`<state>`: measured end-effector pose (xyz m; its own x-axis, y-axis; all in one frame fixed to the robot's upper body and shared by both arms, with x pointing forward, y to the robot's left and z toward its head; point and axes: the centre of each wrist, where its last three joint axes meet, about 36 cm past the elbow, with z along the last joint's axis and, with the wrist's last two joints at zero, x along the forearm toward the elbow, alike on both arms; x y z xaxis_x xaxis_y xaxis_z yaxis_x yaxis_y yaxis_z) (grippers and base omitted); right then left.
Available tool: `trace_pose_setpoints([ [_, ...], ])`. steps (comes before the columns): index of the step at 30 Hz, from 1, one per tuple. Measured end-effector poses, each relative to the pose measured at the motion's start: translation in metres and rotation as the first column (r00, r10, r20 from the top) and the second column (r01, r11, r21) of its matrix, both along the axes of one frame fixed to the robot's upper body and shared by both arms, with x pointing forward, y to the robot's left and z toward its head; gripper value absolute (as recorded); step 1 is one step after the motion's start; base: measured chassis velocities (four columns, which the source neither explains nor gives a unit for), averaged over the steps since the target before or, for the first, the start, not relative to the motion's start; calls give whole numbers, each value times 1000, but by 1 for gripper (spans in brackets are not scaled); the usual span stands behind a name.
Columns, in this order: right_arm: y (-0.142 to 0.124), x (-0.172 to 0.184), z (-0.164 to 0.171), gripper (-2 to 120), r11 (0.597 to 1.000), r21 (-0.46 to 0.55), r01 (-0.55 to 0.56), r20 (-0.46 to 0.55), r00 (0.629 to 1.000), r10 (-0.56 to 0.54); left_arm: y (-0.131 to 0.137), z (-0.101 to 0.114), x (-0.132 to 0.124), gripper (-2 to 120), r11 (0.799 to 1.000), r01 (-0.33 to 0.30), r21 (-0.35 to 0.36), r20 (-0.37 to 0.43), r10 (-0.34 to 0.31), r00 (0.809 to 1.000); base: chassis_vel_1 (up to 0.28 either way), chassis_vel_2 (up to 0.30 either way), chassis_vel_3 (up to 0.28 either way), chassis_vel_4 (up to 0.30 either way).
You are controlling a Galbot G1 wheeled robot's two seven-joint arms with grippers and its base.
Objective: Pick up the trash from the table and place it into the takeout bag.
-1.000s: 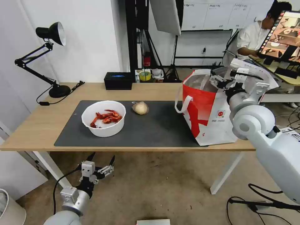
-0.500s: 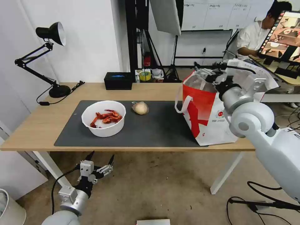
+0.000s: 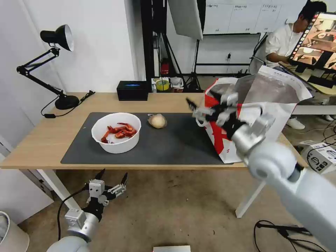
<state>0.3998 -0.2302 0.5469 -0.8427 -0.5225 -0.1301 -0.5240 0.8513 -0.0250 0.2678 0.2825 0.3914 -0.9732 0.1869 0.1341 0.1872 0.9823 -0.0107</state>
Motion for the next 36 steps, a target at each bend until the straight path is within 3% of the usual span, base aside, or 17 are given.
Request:
trace_pose_setpoints([
  [12, 8, -39, -69, 100, 994, -28, 103, 72, 992, -100, 2, 0, 1, 100, 1000, -2, 3, 4, 2, 1000, 0, 0, 0, 0],
  [24, 26, -96, -146, 100, 965, 6, 263, -24, 965, -263, 1, -3, 0, 100, 1000, -5, -13, -4, 5, 1000, 0, 0, 0, 0],
  [36, 26, -132, -174, 100, 931, -30, 363, -134, 922, -363, 0, -10, -3, 100, 1000, -13, -14, -6, 13, 1000, 0, 0, 0, 0],
])
